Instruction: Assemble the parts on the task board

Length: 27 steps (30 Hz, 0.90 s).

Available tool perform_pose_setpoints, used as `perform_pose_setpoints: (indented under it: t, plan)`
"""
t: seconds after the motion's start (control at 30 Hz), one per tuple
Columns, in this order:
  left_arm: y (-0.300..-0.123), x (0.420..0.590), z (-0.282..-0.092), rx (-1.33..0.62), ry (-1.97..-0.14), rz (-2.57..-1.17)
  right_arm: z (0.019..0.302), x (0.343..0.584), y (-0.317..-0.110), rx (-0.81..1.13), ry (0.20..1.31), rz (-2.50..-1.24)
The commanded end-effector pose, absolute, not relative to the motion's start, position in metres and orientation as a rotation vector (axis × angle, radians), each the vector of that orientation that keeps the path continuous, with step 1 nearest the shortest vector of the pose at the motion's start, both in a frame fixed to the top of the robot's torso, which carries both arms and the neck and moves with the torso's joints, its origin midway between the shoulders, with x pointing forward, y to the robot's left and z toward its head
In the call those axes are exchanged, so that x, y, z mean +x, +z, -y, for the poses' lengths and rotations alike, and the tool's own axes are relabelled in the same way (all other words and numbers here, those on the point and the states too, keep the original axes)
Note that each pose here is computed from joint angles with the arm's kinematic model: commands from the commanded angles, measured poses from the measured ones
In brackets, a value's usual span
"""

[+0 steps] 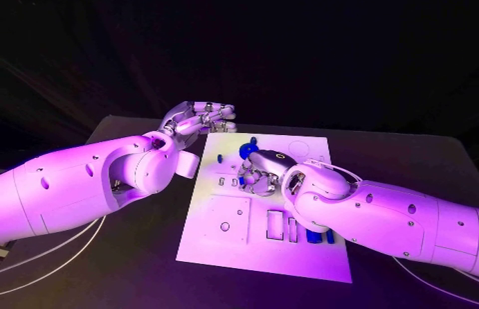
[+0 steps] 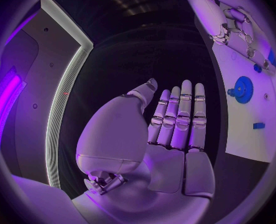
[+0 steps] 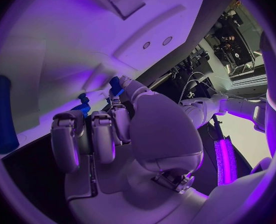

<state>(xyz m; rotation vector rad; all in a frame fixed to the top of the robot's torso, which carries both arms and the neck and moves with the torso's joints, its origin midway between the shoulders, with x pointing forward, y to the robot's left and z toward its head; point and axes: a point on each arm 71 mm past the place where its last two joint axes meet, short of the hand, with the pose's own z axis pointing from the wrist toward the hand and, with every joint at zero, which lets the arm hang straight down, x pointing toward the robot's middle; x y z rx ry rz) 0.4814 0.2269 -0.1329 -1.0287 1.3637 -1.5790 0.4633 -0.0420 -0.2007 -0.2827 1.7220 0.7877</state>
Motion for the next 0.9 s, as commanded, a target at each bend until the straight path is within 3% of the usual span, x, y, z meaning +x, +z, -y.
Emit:
perform_pose_setpoints:
  t: [0.03,0.9]
  plan:
    - [-0.1319,0.4804,-0.2238,-1.019,-1.607,-1.370,0.0416,0.4638,-0.2035,-0.306,0.754,-1.736]
    - [-0.1319,0.4804,-0.2245,-1.020,-1.607,-1.372,0.0408,0.4673,-0.2096,-0.299,0.725,-1.752]
